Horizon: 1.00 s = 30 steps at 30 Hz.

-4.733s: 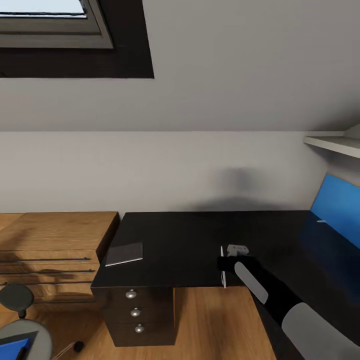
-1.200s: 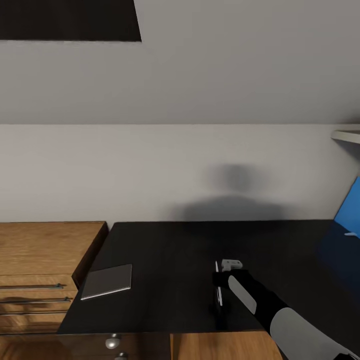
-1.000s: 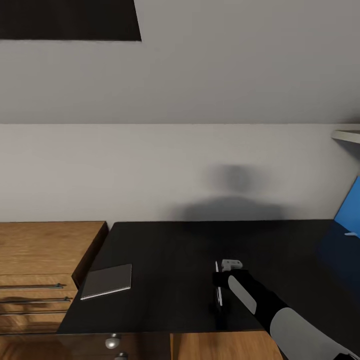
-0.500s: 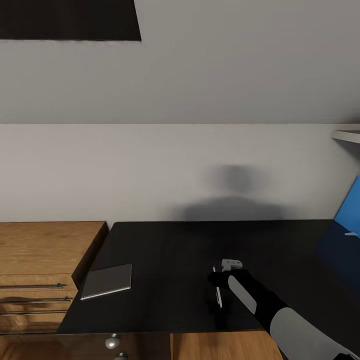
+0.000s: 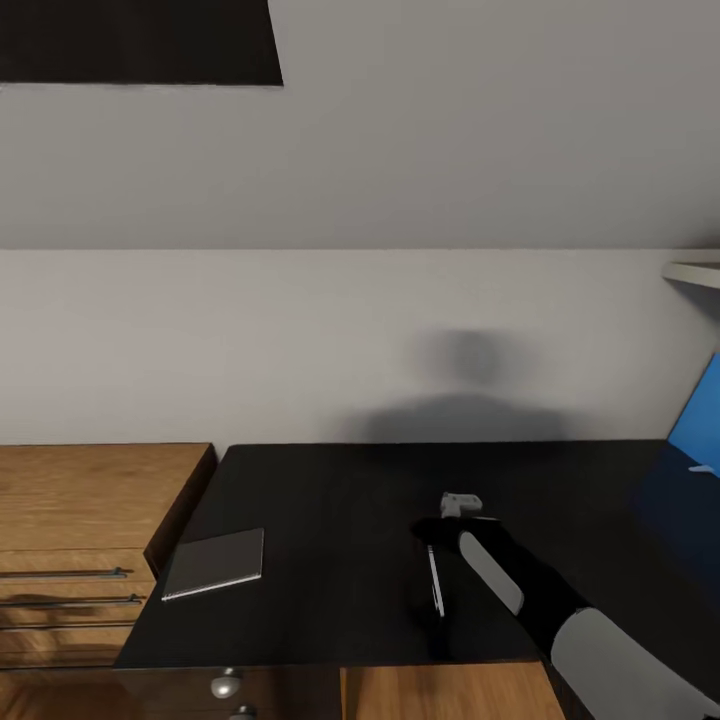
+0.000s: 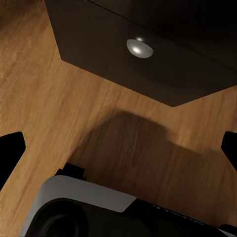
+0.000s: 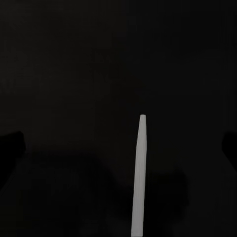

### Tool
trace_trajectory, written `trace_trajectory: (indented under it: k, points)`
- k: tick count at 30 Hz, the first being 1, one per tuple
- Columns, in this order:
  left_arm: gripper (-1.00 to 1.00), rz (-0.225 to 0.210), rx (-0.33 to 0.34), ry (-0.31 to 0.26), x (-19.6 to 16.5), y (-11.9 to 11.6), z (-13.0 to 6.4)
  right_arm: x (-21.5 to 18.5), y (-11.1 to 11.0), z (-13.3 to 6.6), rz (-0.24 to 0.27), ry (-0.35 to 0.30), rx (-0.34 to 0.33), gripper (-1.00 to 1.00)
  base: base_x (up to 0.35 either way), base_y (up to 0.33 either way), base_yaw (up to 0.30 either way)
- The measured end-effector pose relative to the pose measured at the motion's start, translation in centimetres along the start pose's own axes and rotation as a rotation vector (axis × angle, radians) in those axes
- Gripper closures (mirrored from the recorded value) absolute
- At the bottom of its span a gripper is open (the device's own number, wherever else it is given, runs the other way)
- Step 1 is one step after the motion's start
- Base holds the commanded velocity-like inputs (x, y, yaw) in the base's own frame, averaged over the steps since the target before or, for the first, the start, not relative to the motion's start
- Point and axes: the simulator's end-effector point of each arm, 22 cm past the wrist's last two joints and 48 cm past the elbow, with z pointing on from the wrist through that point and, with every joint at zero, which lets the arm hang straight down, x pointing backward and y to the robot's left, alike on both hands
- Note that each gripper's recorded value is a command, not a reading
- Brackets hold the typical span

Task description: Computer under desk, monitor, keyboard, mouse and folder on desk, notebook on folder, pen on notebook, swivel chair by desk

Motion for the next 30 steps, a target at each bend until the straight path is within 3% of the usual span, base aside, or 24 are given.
trace_trajectory:
  k: [9, 30]
  points:
    - [-1.00, 0.000, -0.001, -0.001, -0.6, -0.1, -1.1, -2.6, 0.6, -2.0, -0.007, -0.036, -0.022, -1.00, 0.000, 0.000, 0.000]
    - [-1.00, 0.001, -0.002, 0.000, -1.5, -0.3, -3.5, -4.1, 1.5, -4.1, -0.006, -0.041, -0.028, -1.00, 0.000, 0.000, 0.064]
